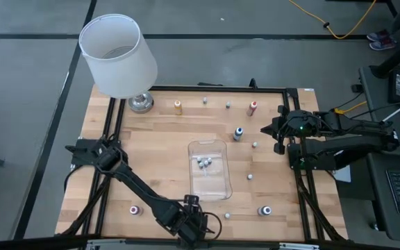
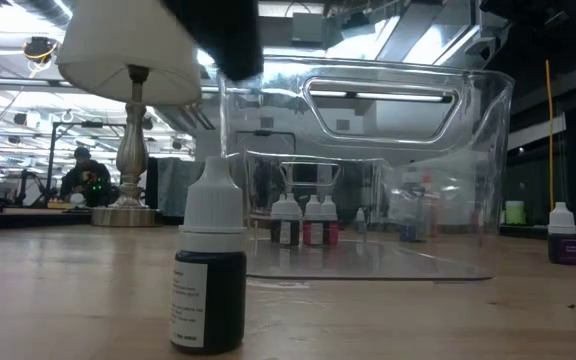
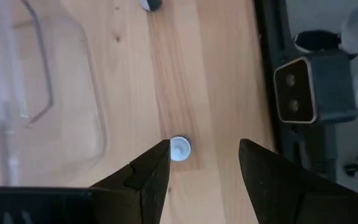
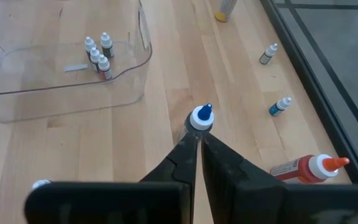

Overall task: Pick & Place food coloring
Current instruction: Put the left small brown food coloring bottle into the transparent container, then put the small red food coloring bottle into the transparent container

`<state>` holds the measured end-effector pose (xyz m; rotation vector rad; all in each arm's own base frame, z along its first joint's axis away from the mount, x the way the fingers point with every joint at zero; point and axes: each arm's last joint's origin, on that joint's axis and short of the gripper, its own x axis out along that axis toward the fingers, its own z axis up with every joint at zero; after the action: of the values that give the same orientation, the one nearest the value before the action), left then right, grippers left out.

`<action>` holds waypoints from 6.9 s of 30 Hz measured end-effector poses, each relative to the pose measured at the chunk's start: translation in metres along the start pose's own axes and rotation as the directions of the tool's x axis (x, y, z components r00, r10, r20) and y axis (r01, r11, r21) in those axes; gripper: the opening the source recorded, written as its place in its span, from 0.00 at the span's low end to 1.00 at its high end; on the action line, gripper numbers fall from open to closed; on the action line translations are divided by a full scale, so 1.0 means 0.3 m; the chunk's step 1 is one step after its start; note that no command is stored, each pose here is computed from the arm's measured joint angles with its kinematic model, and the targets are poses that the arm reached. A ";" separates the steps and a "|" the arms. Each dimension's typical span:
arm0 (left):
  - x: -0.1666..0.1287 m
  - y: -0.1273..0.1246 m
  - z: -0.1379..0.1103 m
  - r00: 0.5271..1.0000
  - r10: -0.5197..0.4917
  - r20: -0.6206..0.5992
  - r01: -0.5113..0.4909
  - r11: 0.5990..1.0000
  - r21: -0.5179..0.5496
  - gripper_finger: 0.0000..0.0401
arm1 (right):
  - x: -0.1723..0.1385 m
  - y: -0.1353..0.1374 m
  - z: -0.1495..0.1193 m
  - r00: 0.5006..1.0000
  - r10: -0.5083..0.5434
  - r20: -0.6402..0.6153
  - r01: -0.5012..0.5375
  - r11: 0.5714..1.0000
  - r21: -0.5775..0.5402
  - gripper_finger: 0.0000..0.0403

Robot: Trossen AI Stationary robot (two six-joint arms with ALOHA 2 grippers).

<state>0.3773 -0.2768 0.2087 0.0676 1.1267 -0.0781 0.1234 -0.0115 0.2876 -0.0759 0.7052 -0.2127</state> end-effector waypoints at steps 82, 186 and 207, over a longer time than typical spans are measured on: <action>-0.307 0.145 0.123 0.989 0.136 -0.060 -0.145 0.972 -0.185 0.15 | 0.000 0.000 0.000 1.000 0.000 0.000 0.000 1.000 -0.030 0.07; -0.147 0.840 0.204 0.950 0.227 0.217 -0.258 0.958 0.127 0.37 | 0.000 0.000 0.000 1.000 -0.001 0.001 0.000 1.000 0.024 0.07; -0.513 0.523 0.083 0.954 0.061 0.295 -0.147 0.950 0.276 0.30 | 0.000 0.002 0.017 0.998 0.028 0.052 -0.031 0.998 0.053 0.07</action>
<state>0.3491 -0.1188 0.3606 0.3735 0.8153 -0.1563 0.1268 -0.0108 0.2913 -0.0199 0.6489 -0.2006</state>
